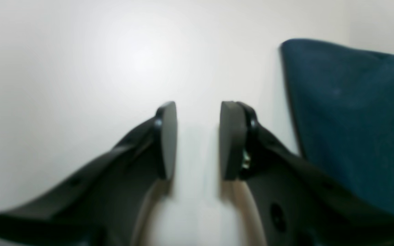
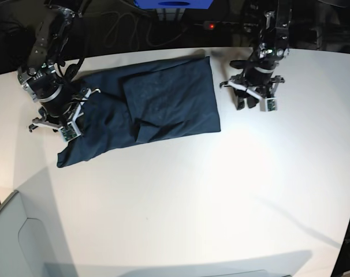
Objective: Fold the T-shirt properly
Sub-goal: 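Pull the shirt end with the right gripper toward the robot base, then lift the shirt end with the right gripper and fold it over the shirt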
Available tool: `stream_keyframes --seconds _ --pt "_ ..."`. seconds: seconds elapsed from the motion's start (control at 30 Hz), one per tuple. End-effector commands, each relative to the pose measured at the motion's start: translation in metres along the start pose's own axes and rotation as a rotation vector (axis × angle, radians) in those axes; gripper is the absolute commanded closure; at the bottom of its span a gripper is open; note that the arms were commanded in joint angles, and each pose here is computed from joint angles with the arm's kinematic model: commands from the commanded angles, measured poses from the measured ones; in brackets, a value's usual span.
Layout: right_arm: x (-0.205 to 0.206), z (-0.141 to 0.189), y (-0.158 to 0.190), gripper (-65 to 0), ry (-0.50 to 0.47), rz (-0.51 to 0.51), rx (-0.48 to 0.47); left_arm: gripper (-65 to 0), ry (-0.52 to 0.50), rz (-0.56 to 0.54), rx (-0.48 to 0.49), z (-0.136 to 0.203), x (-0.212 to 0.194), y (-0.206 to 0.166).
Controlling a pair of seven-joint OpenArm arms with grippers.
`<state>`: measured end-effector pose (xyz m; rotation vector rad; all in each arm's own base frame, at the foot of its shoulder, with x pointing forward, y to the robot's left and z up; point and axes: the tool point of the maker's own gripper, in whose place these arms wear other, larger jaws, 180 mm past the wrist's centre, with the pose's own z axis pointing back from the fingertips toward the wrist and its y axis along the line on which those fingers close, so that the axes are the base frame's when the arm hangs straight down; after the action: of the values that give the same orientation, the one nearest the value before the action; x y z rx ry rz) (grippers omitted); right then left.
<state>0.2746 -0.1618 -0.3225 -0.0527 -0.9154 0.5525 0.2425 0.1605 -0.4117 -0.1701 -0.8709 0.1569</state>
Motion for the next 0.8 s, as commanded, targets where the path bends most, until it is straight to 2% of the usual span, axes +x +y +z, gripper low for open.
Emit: stream_keyframes --seconds 0.0,0.1,0.23,0.37,0.57,0.77 --pt "0.025 0.004 0.009 0.0 -0.084 0.030 0.023 -20.7 -0.025 -0.005 -0.011 -0.001 0.008 -0.003" --pt "0.049 0.009 0.045 0.0 -0.145 0.093 0.107 -20.7 -0.006 -0.014 -0.037 -0.010 0.002 -0.014" --pt "0.073 0.006 0.104 0.0 -0.211 0.157 0.271 -20.7 0.013 -0.022 -0.055 -0.016 -0.003 -0.021" --pt "0.093 0.002 0.148 0.0 -0.267 0.186 0.390 -20.7 0.020 -0.021 -0.053 -0.016 -0.005 -0.020" --pt "0.102 -0.012 0.175 0.0 -0.274 0.165 0.467 -20.7 0.032 -0.020 -0.050 -0.015 -0.011 -0.019" --pt "0.105 -0.024 0.205 0.0 -0.265 0.211 0.562 -20.6 0.053 -0.016 -0.048 -0.010 -0.020 -0.018"
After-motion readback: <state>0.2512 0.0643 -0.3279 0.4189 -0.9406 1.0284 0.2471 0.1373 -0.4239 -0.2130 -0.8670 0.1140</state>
